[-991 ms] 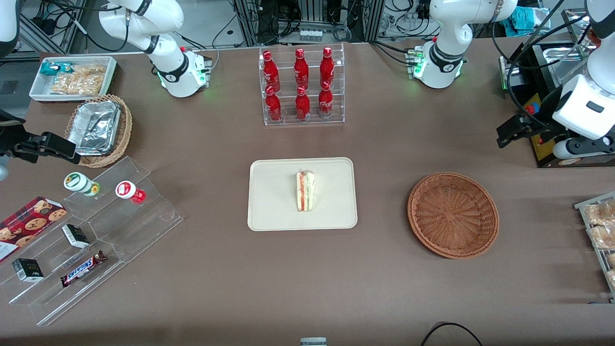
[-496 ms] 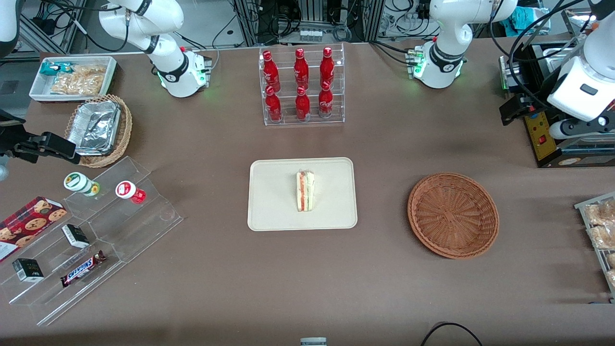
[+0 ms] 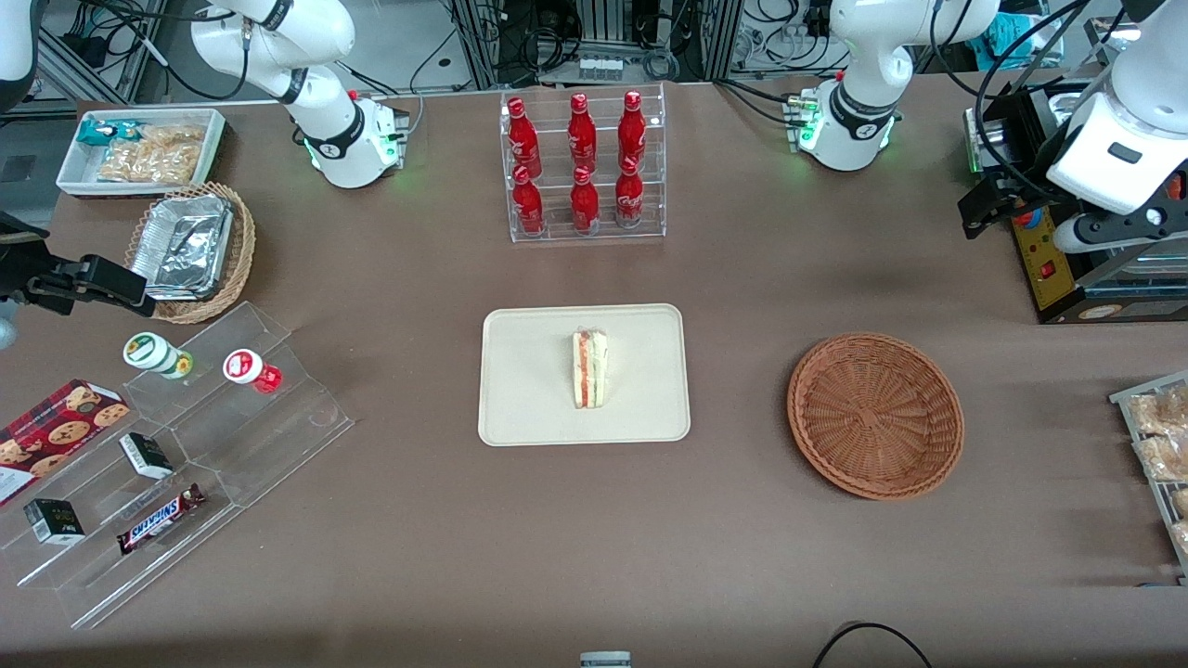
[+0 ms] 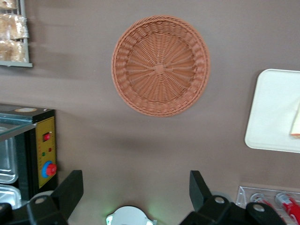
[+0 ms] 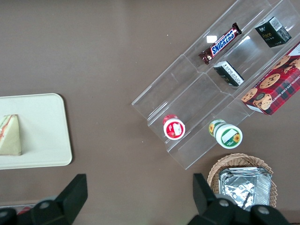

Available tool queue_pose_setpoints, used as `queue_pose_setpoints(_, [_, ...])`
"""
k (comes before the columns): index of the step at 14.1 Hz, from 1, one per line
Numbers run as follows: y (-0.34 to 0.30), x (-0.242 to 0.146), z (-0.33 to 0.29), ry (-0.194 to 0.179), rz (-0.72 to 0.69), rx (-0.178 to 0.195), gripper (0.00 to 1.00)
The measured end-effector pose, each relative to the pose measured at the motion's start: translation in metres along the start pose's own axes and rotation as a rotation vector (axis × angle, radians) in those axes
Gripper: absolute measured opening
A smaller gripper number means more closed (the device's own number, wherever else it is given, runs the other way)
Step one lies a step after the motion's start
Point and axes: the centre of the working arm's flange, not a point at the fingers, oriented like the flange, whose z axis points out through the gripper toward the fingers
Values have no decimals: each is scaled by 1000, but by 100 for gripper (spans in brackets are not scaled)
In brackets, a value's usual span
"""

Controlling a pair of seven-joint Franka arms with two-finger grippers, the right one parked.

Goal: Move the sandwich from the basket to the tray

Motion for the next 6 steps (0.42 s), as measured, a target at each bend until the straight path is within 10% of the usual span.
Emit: queue_pose_setpoints(6, [4,0,-3,3,1,-62,100])
